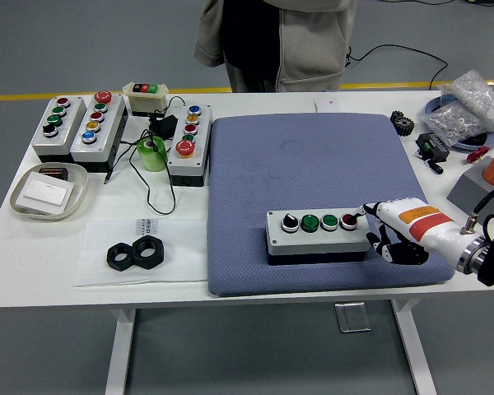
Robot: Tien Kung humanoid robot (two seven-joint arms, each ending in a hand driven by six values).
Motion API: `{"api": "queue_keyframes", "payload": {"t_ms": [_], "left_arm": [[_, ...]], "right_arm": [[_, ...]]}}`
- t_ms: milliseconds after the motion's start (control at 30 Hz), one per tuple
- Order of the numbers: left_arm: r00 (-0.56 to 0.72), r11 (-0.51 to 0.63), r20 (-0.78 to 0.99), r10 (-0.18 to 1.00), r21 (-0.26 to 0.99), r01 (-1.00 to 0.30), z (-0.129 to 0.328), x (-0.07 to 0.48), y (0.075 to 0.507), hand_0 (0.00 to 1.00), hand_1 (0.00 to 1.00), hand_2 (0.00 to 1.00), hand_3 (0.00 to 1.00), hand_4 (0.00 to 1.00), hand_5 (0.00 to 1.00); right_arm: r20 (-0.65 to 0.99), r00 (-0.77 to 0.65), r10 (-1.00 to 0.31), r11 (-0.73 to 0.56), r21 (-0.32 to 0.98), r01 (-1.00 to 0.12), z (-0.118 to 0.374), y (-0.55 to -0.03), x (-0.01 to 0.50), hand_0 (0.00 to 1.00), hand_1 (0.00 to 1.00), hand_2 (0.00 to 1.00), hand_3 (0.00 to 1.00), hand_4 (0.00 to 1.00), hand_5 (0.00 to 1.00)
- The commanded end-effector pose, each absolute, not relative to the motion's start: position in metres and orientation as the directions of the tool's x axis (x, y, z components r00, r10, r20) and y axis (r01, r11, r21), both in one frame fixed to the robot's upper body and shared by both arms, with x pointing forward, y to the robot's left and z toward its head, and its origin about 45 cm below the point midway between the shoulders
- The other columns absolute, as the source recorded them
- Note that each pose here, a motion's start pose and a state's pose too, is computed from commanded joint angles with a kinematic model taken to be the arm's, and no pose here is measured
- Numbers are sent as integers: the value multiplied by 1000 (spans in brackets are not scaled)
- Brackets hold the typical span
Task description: Pick up the button,place it on the desk,press the button,press the button
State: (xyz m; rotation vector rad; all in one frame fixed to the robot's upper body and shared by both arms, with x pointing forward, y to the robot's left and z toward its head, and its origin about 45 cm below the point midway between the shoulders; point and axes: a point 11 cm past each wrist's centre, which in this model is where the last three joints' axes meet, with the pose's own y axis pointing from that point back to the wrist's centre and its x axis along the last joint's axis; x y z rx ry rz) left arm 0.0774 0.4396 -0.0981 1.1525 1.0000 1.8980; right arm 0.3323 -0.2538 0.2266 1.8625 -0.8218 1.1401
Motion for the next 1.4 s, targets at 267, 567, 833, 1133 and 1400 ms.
{"api": "queue_keyframes", "payload": {"t_ms": [267, 567, 833, 1133, 1400], "left_arm": [[-367, -463, 381, 848, 870, -166, -98, 79, 440, 737, 827, 850, 821, 621, 998], [-367, -463, 381, 848, 870, -168, -98, 80, 440, 736, 827, 850, 821, 620, 998], [-369, -463, 381, 848, 870, -167, -98, 79, 440, 734, 827, 850, 820, 621, 998], [-369, -463, 380, 848, 870, -170, -97, 81, 440, 735, 827, 849, 821, 621, 998], [-369, -464, 380, 848, 869, -170, -97, 81, 440, 731, 827, 849, 821, 621, 998]], "right_arm": [[915, 387, -115, -482, 289, -827, 227, -252, 333, 247, 73, 191, 731, 385, 2], [930, 320, -179, -505, 192, -841, 249, -248, 335, 248, 74, 191, 741, 384, 2], [927, 333, -175, -537, 194, -821, 247, -234, 332, 248, 74, 191, 742, 381, 2], [925, 351, -146, -552, 218, -805, 242, -225, 334, 248, 74, 191, 742, 381, 2], [918, 376, -129, -545, 251, -800, 231, -225, 336, 248, 75, 191, 741, 380, 2]]}}
